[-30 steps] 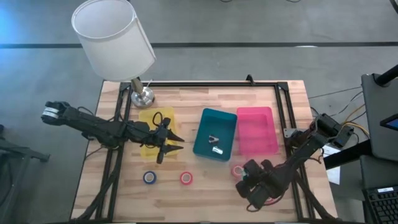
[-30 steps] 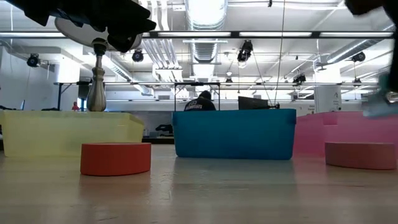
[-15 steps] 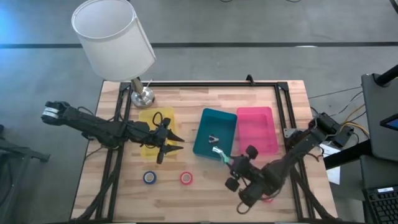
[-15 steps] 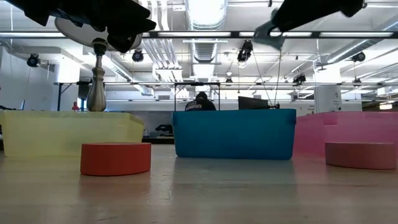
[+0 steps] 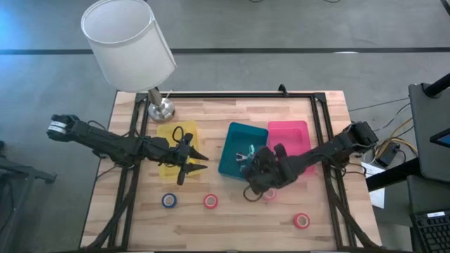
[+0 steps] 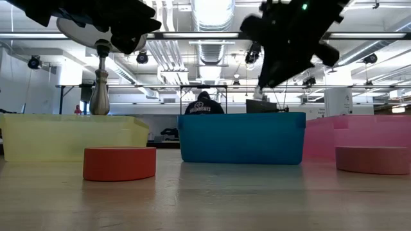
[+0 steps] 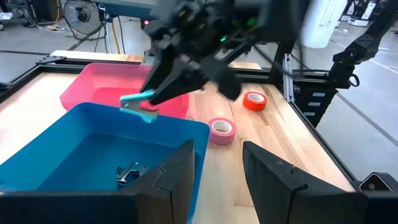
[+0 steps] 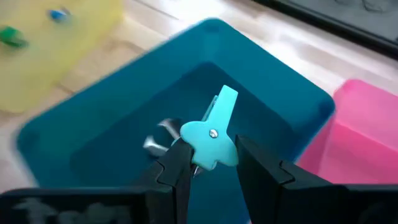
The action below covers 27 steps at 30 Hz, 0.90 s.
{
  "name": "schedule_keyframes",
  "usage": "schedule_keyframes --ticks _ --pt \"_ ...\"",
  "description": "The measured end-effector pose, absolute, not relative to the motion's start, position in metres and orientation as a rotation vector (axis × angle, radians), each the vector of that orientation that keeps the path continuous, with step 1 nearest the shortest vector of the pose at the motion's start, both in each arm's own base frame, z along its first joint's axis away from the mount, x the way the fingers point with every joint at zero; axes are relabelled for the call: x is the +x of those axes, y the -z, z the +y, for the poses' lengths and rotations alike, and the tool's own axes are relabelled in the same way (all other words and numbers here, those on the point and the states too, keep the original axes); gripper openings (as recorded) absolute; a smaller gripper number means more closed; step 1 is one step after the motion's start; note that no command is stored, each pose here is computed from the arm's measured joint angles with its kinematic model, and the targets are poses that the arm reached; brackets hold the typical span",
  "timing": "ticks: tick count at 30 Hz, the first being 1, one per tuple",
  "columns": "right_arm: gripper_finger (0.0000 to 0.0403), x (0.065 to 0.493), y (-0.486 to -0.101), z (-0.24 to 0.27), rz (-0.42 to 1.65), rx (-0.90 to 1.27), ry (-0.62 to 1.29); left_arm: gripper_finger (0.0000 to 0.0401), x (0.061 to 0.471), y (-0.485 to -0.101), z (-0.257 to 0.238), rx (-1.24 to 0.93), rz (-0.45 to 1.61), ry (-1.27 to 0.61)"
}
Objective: Pick and place Stapler, Stapler remover, tape
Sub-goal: Put the light blue staple remover into the blue bin
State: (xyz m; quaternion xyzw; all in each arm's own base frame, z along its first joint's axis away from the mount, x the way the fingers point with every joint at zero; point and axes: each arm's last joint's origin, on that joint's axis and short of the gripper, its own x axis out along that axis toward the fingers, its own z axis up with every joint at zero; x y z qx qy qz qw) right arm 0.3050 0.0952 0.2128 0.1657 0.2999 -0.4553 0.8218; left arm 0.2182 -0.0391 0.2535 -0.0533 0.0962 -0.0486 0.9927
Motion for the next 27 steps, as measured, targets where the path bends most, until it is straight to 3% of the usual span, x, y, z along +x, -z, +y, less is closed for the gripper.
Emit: schedule_keyframes --ticks 13,27 --pt "0.0107 0.306 -0.184 0.041 0.774 0.407 1.062 0.014 0.218 -0.254 -0.038 -0.136 0.191 0.066" --pt "0.0107 0.31 -0.162 0.009 0.857 0.412 0.947 0.014 0.218 -0.253 -0.038 -0.156 0.192 0.064"
